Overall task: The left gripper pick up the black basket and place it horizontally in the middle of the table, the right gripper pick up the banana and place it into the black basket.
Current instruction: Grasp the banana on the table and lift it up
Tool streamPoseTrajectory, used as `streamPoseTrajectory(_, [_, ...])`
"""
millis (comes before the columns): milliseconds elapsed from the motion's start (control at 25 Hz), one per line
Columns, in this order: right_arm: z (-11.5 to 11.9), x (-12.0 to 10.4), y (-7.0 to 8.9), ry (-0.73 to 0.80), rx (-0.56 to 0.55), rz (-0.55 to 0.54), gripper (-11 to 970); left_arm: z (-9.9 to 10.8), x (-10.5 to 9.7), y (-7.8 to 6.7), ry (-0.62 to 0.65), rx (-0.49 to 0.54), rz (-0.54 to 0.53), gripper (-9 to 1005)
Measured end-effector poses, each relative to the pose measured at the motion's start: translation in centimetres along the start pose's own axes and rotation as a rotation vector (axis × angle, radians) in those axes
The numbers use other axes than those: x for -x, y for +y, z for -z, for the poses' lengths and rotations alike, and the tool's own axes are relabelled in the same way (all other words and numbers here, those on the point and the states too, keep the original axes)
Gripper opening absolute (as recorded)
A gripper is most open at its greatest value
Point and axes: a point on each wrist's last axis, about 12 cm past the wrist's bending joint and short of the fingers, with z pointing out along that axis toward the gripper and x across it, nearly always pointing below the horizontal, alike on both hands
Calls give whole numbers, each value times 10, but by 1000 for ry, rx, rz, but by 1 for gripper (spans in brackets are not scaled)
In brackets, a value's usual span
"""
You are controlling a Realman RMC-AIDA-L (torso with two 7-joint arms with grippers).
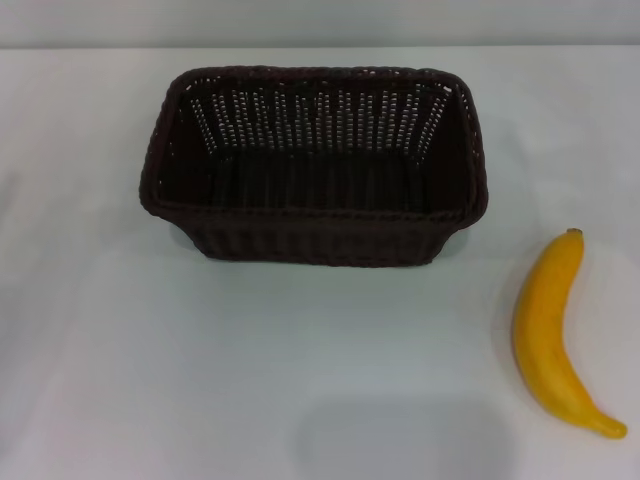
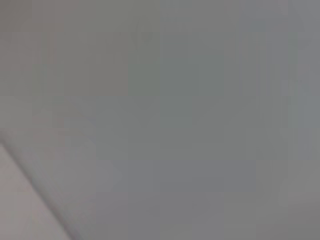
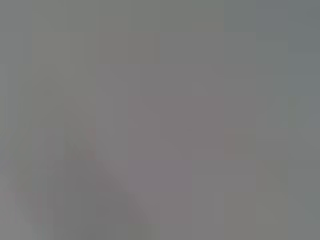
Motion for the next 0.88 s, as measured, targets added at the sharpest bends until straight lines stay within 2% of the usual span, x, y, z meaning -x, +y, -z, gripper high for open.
streamPoseTrajectory(80, [-8, 15, 15, 184, 72, 36, 855, 9, -5, 8, -102, 24, -28, 612])
streamPoseTrajectory(200, [-17, 26, 41, 374, 64, 88, 854, 12, -12, 14, -180, 68, -102, 617])
streamPoseTrajectory(400, [-18, 36, 96, 558, -124, 268, 853, 9, -11, 17, -213, 111, -208, 626])
streamPoseTrajectory(520, [-16, 39, 125, 659, -220, 324, 851, 6, -10, 18, -221, 132, -249, 631])
streamPoseTrajectory(640, [-24, 29, 156, 750, -244, 323, 849, 4, -7, 21, -252, 185, -336, 636])
streamPoseTrajectory(760, [-32, 18, 183, 814, -251, 295, 846, 2, -8, 22, -271, 209, -371, 641])
streamPoseTrajectory(880, [-41, 6, 204, 873, -246, 234, 844, -2, -9, 22, -291, 225, -397, 735])
